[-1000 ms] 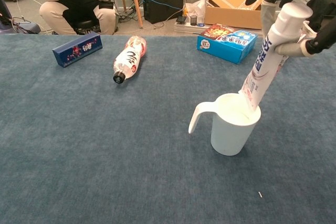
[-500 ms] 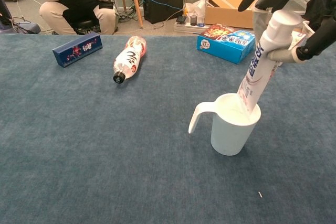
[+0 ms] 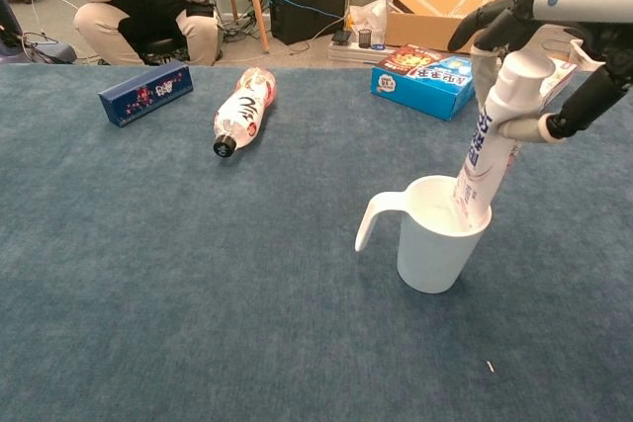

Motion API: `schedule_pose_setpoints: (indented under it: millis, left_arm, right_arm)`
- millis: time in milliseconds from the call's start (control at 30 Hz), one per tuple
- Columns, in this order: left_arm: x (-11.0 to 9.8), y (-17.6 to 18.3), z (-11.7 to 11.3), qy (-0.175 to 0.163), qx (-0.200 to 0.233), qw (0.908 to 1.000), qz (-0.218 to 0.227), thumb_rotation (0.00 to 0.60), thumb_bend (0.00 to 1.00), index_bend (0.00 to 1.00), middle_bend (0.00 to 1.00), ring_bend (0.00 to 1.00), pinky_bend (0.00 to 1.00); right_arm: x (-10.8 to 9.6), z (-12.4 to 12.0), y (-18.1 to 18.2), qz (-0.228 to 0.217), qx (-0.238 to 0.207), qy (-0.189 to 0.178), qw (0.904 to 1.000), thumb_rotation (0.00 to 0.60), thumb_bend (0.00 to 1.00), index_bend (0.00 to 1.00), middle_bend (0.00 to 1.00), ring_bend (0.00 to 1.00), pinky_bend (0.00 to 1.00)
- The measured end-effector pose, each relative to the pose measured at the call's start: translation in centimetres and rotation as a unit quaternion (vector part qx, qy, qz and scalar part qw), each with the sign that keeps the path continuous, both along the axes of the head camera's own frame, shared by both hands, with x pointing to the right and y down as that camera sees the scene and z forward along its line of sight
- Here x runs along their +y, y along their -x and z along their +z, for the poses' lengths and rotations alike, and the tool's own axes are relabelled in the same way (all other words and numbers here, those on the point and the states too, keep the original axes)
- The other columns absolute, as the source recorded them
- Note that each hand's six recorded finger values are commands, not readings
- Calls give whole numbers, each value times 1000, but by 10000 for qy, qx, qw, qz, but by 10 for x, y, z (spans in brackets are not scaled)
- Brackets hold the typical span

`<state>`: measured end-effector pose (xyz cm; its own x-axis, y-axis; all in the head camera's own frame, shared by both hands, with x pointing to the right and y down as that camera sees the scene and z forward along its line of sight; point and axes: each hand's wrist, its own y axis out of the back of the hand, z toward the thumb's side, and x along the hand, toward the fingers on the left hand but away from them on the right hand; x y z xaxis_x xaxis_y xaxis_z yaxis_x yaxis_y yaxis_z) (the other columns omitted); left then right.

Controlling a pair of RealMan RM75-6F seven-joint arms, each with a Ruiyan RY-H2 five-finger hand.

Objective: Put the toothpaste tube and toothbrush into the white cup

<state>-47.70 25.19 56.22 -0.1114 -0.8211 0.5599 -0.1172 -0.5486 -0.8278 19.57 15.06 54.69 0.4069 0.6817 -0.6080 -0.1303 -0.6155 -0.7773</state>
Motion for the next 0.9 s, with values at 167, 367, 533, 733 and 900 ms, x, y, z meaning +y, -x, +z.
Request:
schedule_pose_setpoints:
  millis: [167,367,533,733,900]
  left_arm:
    - [0,-1,0,11,6,10000,17,600,0,505,379,234,281]
    - [0,-1,0,16,10,10000,11,600,0,505,379,234,281]
    - [1,-1,-1,12,22,10000,14,600,0,505,379,234,281]
    - [1,-1,-1,16,25,10000,17,600,0,505,379,234,281]
    - [1,-2,-1,11,35,10000,20,600,0,505,379,234,281]
  right_arm:
    - [1,10,3,-41,101,65,9999,600,352,650,158,2,188]
    - [3,21,9,-115,246,124,9996,600,352,650,158,2,188]
    - [4,31,13,-161,377,135,9991,600,352,650,158,3,188]
    - [4,40,17,-186,490,149,9985,600,352,650,158,2,189]
    - [4,47,20,-200,543,186,9981,600,352,650,158,2,188]
